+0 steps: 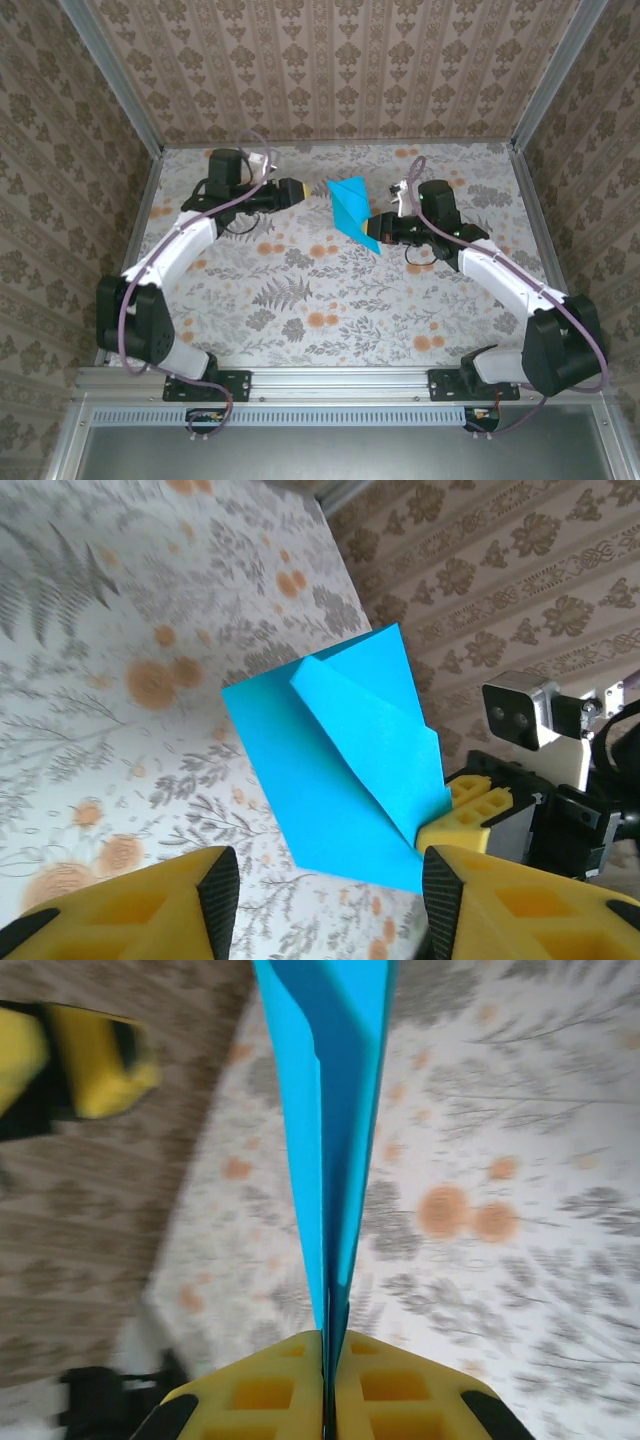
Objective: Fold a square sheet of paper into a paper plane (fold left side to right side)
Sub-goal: Turn over the paper at the center of the table, then fold the wing for the fifth time at the center of the table.
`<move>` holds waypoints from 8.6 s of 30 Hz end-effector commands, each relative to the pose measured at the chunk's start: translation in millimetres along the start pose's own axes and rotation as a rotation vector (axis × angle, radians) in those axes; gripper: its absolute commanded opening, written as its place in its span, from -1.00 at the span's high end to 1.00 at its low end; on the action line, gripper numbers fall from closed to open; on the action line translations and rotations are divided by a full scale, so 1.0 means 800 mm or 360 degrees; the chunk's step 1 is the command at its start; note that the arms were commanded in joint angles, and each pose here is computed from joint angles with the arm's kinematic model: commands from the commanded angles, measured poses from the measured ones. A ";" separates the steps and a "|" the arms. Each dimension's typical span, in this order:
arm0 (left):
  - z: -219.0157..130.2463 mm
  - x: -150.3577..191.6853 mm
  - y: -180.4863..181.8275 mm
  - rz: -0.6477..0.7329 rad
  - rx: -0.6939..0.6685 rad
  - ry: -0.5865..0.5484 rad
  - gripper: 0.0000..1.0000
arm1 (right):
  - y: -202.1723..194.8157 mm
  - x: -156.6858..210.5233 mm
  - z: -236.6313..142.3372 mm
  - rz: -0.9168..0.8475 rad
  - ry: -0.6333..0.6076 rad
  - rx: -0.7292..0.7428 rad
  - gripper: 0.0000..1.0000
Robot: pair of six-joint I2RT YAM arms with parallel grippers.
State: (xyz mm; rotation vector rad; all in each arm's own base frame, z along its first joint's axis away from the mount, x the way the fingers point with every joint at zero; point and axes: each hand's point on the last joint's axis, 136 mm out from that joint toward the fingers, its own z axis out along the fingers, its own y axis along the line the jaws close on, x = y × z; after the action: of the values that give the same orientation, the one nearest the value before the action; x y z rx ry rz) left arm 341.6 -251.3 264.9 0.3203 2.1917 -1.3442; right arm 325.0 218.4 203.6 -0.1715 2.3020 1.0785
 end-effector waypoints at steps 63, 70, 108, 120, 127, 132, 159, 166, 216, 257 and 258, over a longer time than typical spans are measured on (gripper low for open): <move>0.064 0.096 0.077 -0.0187 -0.0187 0.0153 -0.40 | -0.066 0.070 0.002 -0.0133 0.0109 0.0672 -0.99; 0.136 0.133 0.079 -0.0219 -0.0104 0.0357 -0.35 | -0.087 0.053 -0.020 0.0136 -0.0168 0.0452 -1.00; 0.127 0.173 0.087 0.0048 0.0309 0.0548 0.97 | -0.120 0.050 0.088 0.0059 0.0154 -0.0131 -0.50; 0.133 0.178 0.103 0.0024 0.0263 0.0562 1.00 | -0.116 0.060 0.107 0.0107 0.0221 -0.0328 -0.08; 0.138 0.181 0.119 -0.0006 0.0206 0.0573 1.00 | -0.113 0.066 0.094 0.0103 0.0234 -0.0314 0.21; 0.141 0.183 0.127 -0.0019 0.0184 0.0583 1.00 | -0.114 0.070 0.087 0.0091 0.0259 -0.0268 0.40; 0.078 0.219 0.027 0.0708 -0.0520 0.0678 -0.21 | -0.152 0.071 0.088 0.0612 0.0408 0.0350 1.00; 0.111 0.262 0.023 0.0817 -0.0752 0.0830 -0.28 | -0.155 0.065 0.098 0.0681 0.0419 0.0385 1.00; 0.166 0.315 0.080 0.0854 -0.1161 0.1168 0.71 | -0.166 0.066 0.101 0.0679 0.0412 0.0438 0.89; 0.202 0.275 0.065 -0.0279 -0.0147 0.0866 0.88 | -0.159 0.095 0.045 0.0334 -0.0018 0.0370 -0.34; 0.203 0.275 0.065 -0.0294 -0.0132 0.0862 0.88 | -0.158 0.094 0.047 0.0336 -0.0023 0.0360 -0.34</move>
State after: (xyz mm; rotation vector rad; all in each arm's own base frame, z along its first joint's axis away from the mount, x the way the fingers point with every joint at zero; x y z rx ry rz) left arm 237.9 -381.7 44.8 0.5490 2.7791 -1.2617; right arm 324.1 166.0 63.0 0.1639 2.4600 0.8717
